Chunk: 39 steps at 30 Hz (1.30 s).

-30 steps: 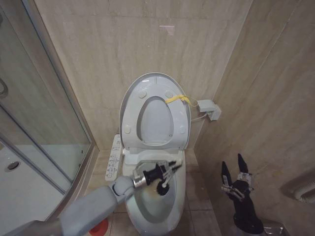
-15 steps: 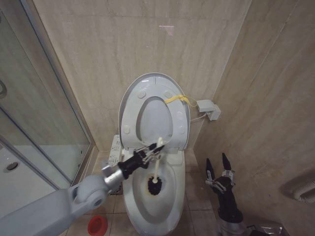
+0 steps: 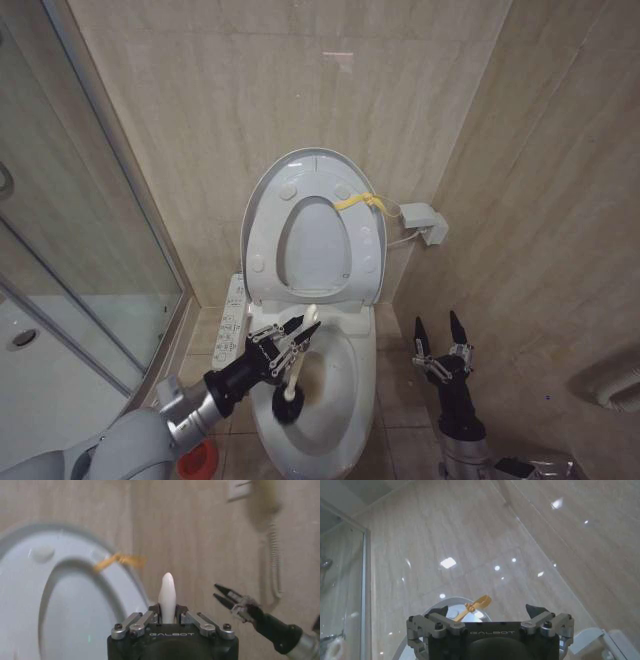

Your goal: Open the toilet lid, clean the toilet bowl with a toilet brush, close the toilet lid, and flush.

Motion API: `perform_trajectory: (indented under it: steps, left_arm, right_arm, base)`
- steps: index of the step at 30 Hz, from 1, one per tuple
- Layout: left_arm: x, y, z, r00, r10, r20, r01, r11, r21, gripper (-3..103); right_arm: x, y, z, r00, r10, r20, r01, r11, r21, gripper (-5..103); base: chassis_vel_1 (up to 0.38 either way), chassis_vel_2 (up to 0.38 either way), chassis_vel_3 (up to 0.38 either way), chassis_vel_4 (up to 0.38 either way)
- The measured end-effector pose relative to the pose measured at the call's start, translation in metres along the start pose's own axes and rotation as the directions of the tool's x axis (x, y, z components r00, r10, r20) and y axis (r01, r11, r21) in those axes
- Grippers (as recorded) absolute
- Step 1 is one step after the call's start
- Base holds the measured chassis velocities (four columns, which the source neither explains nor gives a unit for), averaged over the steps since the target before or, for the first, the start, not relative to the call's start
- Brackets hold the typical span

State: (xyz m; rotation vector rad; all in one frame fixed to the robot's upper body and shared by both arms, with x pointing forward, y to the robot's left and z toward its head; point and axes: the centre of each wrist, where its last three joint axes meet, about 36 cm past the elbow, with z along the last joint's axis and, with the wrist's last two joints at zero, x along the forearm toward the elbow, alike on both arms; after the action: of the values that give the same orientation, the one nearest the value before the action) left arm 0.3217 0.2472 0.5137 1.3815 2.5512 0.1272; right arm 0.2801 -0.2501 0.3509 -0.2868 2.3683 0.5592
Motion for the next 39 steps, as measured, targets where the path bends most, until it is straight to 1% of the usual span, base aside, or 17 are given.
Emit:
perform_trajectory:
  steps: [2, 6, 8, 13, 16, 18, 20, 26, 29, 30, 32, 33, 34, 35, 37, 38, 39]
  left_arm:
    - [0.005, 0.009, -0.007, 1.000, 0.015, 0.018, -0.014, 0.998, -0.053, 20]
    - [0.009, 0.018, -0.019, 1.000, -0.017, 0.014, 0.018, 0.996, -0.083, 20]
    - [0.009, 0.020, -0.020, 0.999, -0.034, 0.008, 0.035, 0.996, -0.087, 20]
    - [0.007, 0.029, -0.019, 0.986, -0.167, -0.026, 0.166, 0.984, -0.060, 20]
    - [0.009, 0.046, 0.006, 0.954, -0.300, -0.011, 0.299, 0.954, -0.027, 20]
    - [0.010, 0.049, 0.011, 0.945, -0.326, -0.005, 0.326, 0.945, -0.021, 20]
    - [0.020, 0.053, 0.027, 0.906, -0.422, 0.036, 0.423, 0.906, -0.008, 20]
    - [0.028, 0.033, 0.028, 0.877, -0.471, 0.095, 0.474, 0.881, -0.009, 20]
    - [0.039, 0.017, 0.010, 0.839, -0.521, 0.157, 0.538, 0.838, -0.096, 20]
    - [0.039, 0.017, 0.010, 0.839, -0.521, 0.157, 0.538, 0.838, -0.096, 20]
    - [0.054, 0.010, 0.001, 0.803, -0.565, 0.189, 0.594, 0.782, -0.188, 20]
    - [0.058, 0.006, -0.001, 0.791, -0.581, 0.193, 0.611, 0.764, -0.206, 20]
    - [0.064, -0.002, -0.003, 0.763, -0.616, 0.196, 0.646, 0.727, -0.230, 20]
    - [0.064, -0.002, -0.003, 0.763, -0.616, 0.196, 0.646, 0.727, -0.230, 20]
    - [0.072, -0.011, -0.001, 0.712, -0.674, 0.198, 0.701, 0.666, -0.254, 20]
    - [0.075, -0.014, 0.003, 0.672, -0.713, 0.200, 0.738, 0.624, -0.256, 20]
    - [0.075, -0.014, 0.003, 0.672, -0.713, 0.200, 0.738, 0.624, -0.256, 20]
  right_arm:
    - [-0.003, 0.001, 0.001, 1.000, -0.010, 0.002, 0.010, 1.000, -0.006, 100]
    - [-0.007, -0.001, 0.002, 1.000, 0.003, 0.002, -0.003, 1.000, -0.006, 100]
    - [-0.008, -0.002, 0.001, 1.000, 0.012, -0.002, -0.012, 1.000, -0.001, 100]
    - [-0.014, -0.013, -0.003, 0.998, 0.058, -0.018, -0.058, 0.998, 0.032, 100]
    - [-0.017, -0.021, -0.006, 0.998, 0.058, -0.030, -0.057, 0.997, 0.047, 100]
    - [-0.018, -0.022, -0.007, 0.998, 0.057, -0.032, -0.055, 0.997, 0.048, 100]
    - [-0.020, -0.027, -0.010, 0.998, 0.049, -0.042, -0.047, 0.997, 0.057, 100]
    - [-0.023, -0.033, -0.011, 0.998, 0.045, -0.051, -0.041, 0.997, 0.065, 100]
    - [-0.022, -0.034, -0.009, 0.997, 0.043, -0.062, -0.040, 0.997, 0.062, 100]
    - [-0.022, -0.034, -0.009, 0.997, 0.043, -0.062, -0.040, 0.997, 0.062, 100]
    - [-0.020, -0.033, -0.005, 0.997, 0.045, -0.066, -0.042, 0.998, 0.056, 100]
    - [-0.020, -0.033, -0.004, 0.997, 0.046, -0.067, -0.042, 0.998, 0.054, 100]
    - [-0.019, -0.033, -0.001, 0.997, 0.046, -0.069, -0.043, 0.998, 0.051, 100]
    - [-0.019, -0.033, -0.001, 0.997, 0.046, -0.069, -0.043, 0.998, 0.051, 100]
    - [-0.019, -0.033, 0.002, 0.996, 0.045, -0.072, -0.042, 0.998, 0.047, 100]
    - [-0.019, -0.033, 0.005, 0.996, 0.045, -0.073, -0.042, 0.998, 0.045, 100]
    - [-0.019, -0.033, 0.005, 0.996, 0.045, -0.073, -0.042, 0.998, 0.045, 100]
  base:
    - [0.000, 0.000, 0.000, 0.000]
    - [0.000, 0.000, 0.000, 0.000]
    - [0.000, 0.000, 0.000, 0.000]
    - [0.000, 0.000, 0.000, 0.000]
    - [0.000, 0.000, 0.000, 0.000]
    - [0.000, 0.000, 0.000, 0.000]
    - [0.000, 0.000, 0.000, 0.000]
    - [0.000, 0.000, 0.000, 0.000]
    - [0.000, 0.000, 0.000, 0.000]
    - [0.000, 0.000, 0.000, 0.000]
    - [0.000, 0.000, 0.000, 0.000]
    - [0.000, 0.000, 0.000, 0.000]
    - [0.000, 0.000, 0.000, 0.000]
    - [0.000, 0.000, 0.000, 0.000]
    - [0.000, 0.000, 0.000, 0.000]
    - [0.000, 0.000, 0.000, 0.000]
    - [0.000, 0.000, 0.000, 0.000]
